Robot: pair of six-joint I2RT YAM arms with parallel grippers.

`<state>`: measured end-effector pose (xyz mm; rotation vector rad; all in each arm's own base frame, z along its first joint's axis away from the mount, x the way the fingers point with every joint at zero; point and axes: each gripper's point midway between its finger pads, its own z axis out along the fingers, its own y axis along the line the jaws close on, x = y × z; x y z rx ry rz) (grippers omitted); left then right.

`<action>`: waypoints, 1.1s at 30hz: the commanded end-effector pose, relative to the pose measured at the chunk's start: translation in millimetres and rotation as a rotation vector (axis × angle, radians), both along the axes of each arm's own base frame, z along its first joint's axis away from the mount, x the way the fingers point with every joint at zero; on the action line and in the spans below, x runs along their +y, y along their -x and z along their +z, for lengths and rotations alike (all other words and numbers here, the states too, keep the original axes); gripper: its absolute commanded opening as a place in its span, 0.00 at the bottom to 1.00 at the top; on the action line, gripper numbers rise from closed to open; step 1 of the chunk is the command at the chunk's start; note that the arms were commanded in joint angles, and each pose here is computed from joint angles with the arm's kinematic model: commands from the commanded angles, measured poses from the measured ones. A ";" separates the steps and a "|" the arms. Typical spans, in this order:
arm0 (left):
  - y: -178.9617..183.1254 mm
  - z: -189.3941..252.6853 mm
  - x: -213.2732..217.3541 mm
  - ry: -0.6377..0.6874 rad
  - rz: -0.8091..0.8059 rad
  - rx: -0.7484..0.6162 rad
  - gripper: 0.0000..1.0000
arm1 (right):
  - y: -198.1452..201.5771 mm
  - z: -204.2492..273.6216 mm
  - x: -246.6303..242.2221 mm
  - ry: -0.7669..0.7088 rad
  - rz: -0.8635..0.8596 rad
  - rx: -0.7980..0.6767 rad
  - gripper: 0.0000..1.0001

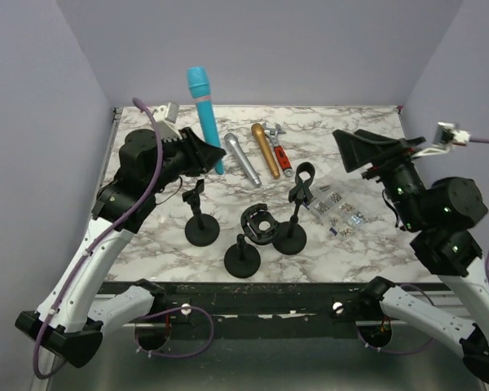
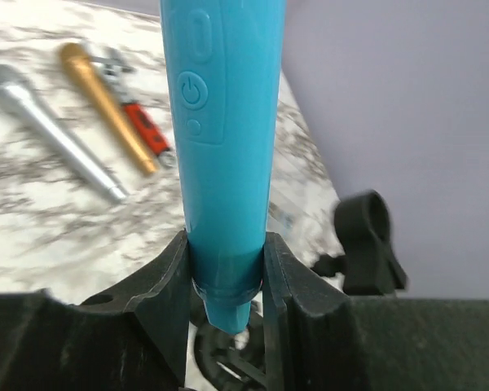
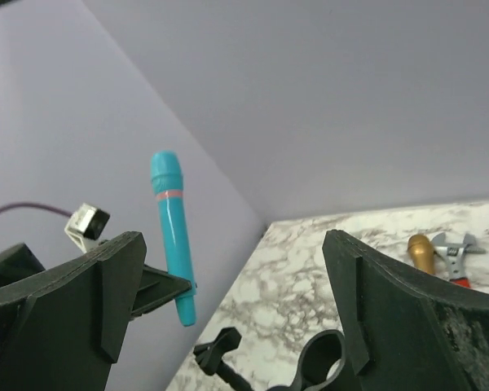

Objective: Remove the microphone from the stand

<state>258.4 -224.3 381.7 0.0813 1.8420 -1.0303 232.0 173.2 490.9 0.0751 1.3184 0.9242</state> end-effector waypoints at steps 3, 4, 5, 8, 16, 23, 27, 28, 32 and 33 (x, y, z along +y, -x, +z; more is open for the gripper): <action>-46.3 -54.4 82.6 -0.053 0.308 0.192 0.00 | 3.9 -5.5 -58.3 -0.041 -0.244 -0.017 0.98; -52.5 -62.2 90.2 -0.046 0.327 0.214 0.00 | 5.0 -6.1 -60.4 -0.043 -0.249 -0.019 0.98; -59.7 -73.0 99.3 -0.033 0.350 0.244 0.00 | 5.8 -7.5 -61.4 -0.041 -0.251 -0.018 0.98; -80.2 -105.2 125.6 0.001 0.422 0.310 0.00 | 5.3 -13.2 -61.9 -0.028 -0.254 -0.006 0.98; -124.1 -191.5 130.8 0.175 0.345 0.486 0.00 | 3.5 -26.3 -61.5 -0.015 -0.260 0.011 0.98; -133.2 -236.4 106.2 0.296 0.215 0.561 0.00 | 6.8 -26.8 -69.1 -0.021 -0.281 0.006 0.98; -128.6 -255.9 83.4 0.317 0.144 0.633 0.00 | 8.4 -27.5 -72.0 -0.026 -0.288 0.001 0.98; -129.3 -260.0 81.4 0.327 0.137 0.646 0.00 | 8.2 -28.8 -71.6 -0.026 -0.287 0.003 0.98; -121.3 -279.3 59.4 0.347 0.087 0.718 0.00 | 9.9 -30.2 -72.3 -0.031 -0.283 0.003 0.98; -120.8 -282.3 57.8 0.348 0.085 0.725 0.00 | 10.2 -30.6 -73.1 -0.033 -0.285 0.004 0.98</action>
